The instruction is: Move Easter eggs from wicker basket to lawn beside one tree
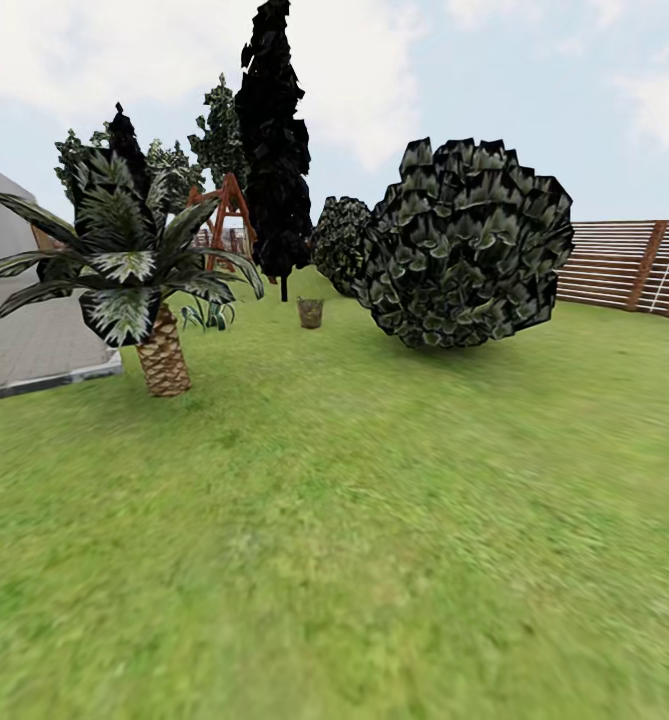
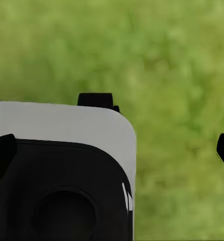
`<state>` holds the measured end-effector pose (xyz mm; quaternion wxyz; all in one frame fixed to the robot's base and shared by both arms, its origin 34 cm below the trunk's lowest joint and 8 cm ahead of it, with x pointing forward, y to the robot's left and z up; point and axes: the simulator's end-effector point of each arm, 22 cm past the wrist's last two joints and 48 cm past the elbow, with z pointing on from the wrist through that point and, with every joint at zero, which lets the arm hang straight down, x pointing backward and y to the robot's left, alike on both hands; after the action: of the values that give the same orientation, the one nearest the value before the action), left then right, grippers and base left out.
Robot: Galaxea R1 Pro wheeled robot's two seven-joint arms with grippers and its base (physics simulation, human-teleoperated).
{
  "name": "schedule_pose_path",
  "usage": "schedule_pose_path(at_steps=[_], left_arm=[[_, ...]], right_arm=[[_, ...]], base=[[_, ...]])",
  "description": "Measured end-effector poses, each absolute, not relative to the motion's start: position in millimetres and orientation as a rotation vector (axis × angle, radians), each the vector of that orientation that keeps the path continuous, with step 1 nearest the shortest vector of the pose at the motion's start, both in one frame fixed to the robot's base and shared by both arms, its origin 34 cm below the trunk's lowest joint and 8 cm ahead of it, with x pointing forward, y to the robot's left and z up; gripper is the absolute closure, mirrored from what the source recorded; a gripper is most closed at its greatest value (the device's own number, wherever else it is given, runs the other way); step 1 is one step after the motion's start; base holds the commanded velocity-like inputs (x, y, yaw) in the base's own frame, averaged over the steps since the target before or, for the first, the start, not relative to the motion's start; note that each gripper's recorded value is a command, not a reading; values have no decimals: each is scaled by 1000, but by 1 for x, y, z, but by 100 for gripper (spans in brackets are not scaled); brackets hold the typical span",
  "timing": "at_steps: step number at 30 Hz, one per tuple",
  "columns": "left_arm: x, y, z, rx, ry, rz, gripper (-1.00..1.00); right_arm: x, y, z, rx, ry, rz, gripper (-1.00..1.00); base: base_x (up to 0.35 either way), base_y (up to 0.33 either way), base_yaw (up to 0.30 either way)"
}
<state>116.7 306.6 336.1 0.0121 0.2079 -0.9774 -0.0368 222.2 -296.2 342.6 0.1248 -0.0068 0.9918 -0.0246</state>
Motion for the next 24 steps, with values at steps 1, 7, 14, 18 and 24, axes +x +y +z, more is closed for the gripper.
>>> schedule_pose_path(at_steps=[1, 7, 14, 18, 24], left_arm=[[117, 306, 336, 649, -3047, -115, -100], [117, 307, 336, 649, -3047, -116, -100], [117, 307, 336, 649, -3047, -115, -100], [117, 306, 336, 648, -3047, -115, -100], [117, 306, 336, 647, -3047, -115, -100]], right_arm=[[222, -296, 343, -20, 2890, -72, -100], [222, -296, 343, -20, 2890, -72, -100], [222, -296, 343, -21, 2890, -72, -100], [222, -296, 343, -21, 2890, -72, -100], [222, -296, 343, -21, 2890, -72, -100]], base=[[325, 0, 1], [325, 0, 0], [325, 0, 0], [325, 0, 0], [325, 0, 13]])
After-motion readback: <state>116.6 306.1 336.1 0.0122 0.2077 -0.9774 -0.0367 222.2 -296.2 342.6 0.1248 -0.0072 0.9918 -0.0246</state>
